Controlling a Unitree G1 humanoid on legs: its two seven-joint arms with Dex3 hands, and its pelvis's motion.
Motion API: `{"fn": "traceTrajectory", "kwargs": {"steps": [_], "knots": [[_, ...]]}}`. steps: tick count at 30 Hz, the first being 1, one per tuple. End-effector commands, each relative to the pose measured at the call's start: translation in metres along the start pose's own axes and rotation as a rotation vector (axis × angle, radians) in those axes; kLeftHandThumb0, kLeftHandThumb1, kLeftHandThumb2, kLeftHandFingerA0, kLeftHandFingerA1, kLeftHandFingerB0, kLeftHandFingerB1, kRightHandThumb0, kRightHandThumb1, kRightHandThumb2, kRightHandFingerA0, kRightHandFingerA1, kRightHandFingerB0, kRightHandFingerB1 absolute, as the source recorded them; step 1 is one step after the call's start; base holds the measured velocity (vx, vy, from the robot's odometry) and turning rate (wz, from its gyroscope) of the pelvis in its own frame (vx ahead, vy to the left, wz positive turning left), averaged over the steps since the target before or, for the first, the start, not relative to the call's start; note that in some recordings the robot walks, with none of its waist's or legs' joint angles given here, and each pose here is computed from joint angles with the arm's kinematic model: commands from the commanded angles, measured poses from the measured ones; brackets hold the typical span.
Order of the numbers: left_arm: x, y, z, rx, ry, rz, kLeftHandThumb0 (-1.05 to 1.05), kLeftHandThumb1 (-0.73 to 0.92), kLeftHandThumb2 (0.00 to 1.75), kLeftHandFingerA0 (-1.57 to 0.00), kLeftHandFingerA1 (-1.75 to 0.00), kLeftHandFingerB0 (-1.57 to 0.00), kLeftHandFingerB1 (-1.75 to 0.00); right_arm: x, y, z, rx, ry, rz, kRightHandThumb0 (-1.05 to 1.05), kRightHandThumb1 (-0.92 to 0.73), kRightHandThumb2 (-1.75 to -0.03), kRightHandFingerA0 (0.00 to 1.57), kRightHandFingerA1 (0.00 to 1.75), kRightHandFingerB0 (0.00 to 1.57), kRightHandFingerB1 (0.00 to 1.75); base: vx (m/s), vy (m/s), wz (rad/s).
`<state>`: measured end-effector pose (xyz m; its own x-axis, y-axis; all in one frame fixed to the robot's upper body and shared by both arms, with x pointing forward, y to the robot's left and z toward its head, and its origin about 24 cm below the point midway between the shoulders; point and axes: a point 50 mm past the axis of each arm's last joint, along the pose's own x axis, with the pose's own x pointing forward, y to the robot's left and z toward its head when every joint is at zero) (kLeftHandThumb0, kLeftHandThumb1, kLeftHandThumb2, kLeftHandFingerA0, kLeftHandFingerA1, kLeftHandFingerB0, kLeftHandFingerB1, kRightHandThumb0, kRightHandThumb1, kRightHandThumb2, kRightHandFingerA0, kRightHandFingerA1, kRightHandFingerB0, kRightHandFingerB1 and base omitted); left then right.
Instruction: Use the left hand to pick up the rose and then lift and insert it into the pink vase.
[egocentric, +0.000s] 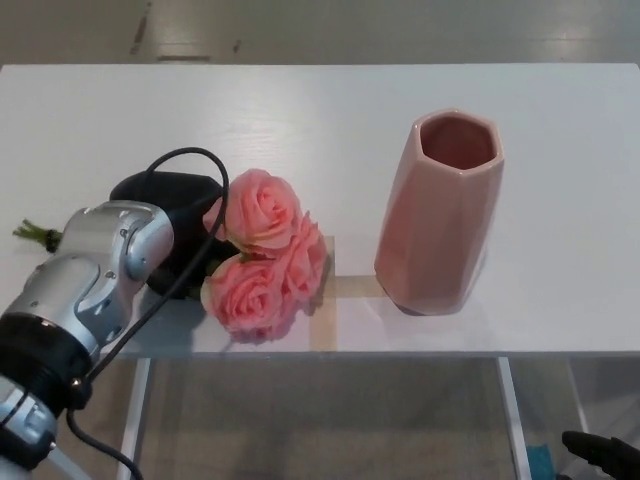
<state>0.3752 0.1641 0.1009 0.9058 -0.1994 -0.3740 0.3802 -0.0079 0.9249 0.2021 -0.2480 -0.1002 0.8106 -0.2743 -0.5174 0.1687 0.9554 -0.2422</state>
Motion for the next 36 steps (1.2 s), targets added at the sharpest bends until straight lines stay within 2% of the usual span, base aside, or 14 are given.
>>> {"fn": "traceTrajectory", "kwargs": {"steps": [1, 6, 9, 10, 11, 12, 15, 16, 17, 19, 20, 21, 26, 36], "knots": [[-0.001, -0.012, -0.004, -0.044, -0.018, -0.026, -0.18, 0.7, 0.62, -0.71, -1.27, -0.69, -0.46, 0.0, -0.002, -0.001, 0.006, 0.008, -0.009, -0.23, -0.63, -0.58, 0.62, 0.51, 0.57, 0.48, 0.0, 0.0, 0.0], [-0.005, 0.002, -0.006, -0.117, -0.047, 0.046, -0.19, 0.72, 0.62, -0.71, -1.25, -0.73, -0.48, 0.001, -0.002, 0.0, 0.01, 0.008, -0.009, -0.23, -0.63, -0.58, 0.62, 0.51, 0.57, 0.48, 0.0, 0.0, 0.0], [-0.01, 0.027, -0.011, -0.281, -0.081, 0.16, -0.19, 0.76, 0.64, -0.65, -1.35, -0.85, -0.6, 0.001, -0.002, 0.001, 0.005, 0.001, -0.008, -0.23, -0.63, -0.58, 0.62, 0.5, 0.57, 0.48, 0.0, 0.0, 0.0], [-0.013, 0.033, -0.012, -0.327, -0.095, 0.192, -0.18, 0.77, 0.64, -0.63, -1.37, -0.81, -0.8, 0.001, -0.002, 0.002, 0.003, 0.0, -0.009, -0.23, -0.63, -0.58, 0.62, 0.5, 0.57, 0.48, 0.0, 0.0, 0.0], [-0.014, 0.038, -0.013, -0.353, -0.104, 0.212, -0.18, 0.8, 0.63, -0.65, -1.36, -0.79, -0.88, 0.001, -0.002, 0.002, 0.003, 0.0, -0.01, -0.23, -0.63, -0.58, 0.62, 0.5, 0.57, 0.48, 0.0, 0.0, 0.0], [-0.019, 0.049, -0.013, -0.412, -0.125, 0.262, -0.19, 0.81, 0.63, -0.68, -1.32, -0.85, -0.63, 0.002, -0.002, 0.002, 0.004, 0.0, -0.009, -0.23, -0.63, -0.58, 0.62, 0.5, 0.57, 0.48, 0.0, 0.0, 0.0], [-0.025, 0.063, -0.013, -0.475, -0.153, 0.316, -0.2, 0.81, 0.64, -0.68, -1.3, -0.86, -0.61, 0.002, -0.002, 0.002, 0.004, 0.002, -0.006, -0.23, -0.63, -0.58, 0.62, 0.5, 0.57, 0.48, 0.0, 0.0, 0.0], [-0.027, 0.067, -0.013, -0.493, -0.167, 0.332, -0.19, 0.81, 0.65, -0.66, -1.33, -0.82, -0.77, 0.002, -0.002, 0.002, 0.004, 0.001, -0.005, -0.23, -0.63, -0.58, 0.62, 0.5, 0.57, 0.48, 0.0, 0.0, 0.0], [-0.028, 0.072, -0.013, -0.508, -0.181, 0.346, -0.19, 0.81, 0.65, -0.66, -1.33, -0.82, -0.77, 0.002, -0.002, 0.003, 0.005, 0.0, -0.005, -0.23, -0.63, -0.58, 0.62, 0.5, 0.57, 0.48, 0.0, 0.0, 0.0], [-0.039, 0.094, -0.011, -0.558, -0.243, 0.412, -0.17, 0.82, 0.64, -0.67, -1.34, -0.73, -0.97, 0.003, -0.003, 0.003, 0.016, 0.008, -0.006, -0.23, -0.63, -0.58, 0.62, 0.5, 0.57, 0.48, 0.0, 0.0, 0.0], [-0.04, 0.096, -0.011, -0.565, -0.251, 0.42, -0.17, 0.82, 0.64, -0.67, -1.34, -0.73, -0.97, 0.003, -0.003, 0.003, 0.018, 0.009, -0.006, -0.23, -0.63, -0.58, 0.62, 0.5, 0.57, 0.48, 0.0, 0.0, 0.0], [-0.043, 0.102, -0.01, -0.59, -0.274, 0.436, -0.16, 0.82, 0.64, -0.65, -1.44, -0.64, -1.15, 0.003, -0.003, 0.003, 0.018, 0.009, -0.006, -0.23, -0.63, -0.58, 0.62, 0.5, 0.57, 0.48, 0.0, 0.0, 0.0], [-0.057, 0.133, -0.006, -0.752, -0.405, 0.491, -0.15, 0.82, 0.65, -0.68, -1.57, -0.6, -1.28, 0.003, -0.003, 0.003, 0.019, 0.01, -0.002, -0.23, -0.63, -0.58, 0.62, 0.5, 0.56, 0.48, 0.0, 0.0, 0.0], [-0.071, 0.183, 0.012, -0.875, -0.536, 0.489, -0.21, 0.83, 0.65, -0.76, -1.6, -0.66, -1.21, 0.003, -0.003, 0.004, 0.011, -0.002, -0.002, -0.23, -0.63, -0.58, 0.62, 0.5, 0.56, 0.48, 0.0, 0.0, 0.0]]}}
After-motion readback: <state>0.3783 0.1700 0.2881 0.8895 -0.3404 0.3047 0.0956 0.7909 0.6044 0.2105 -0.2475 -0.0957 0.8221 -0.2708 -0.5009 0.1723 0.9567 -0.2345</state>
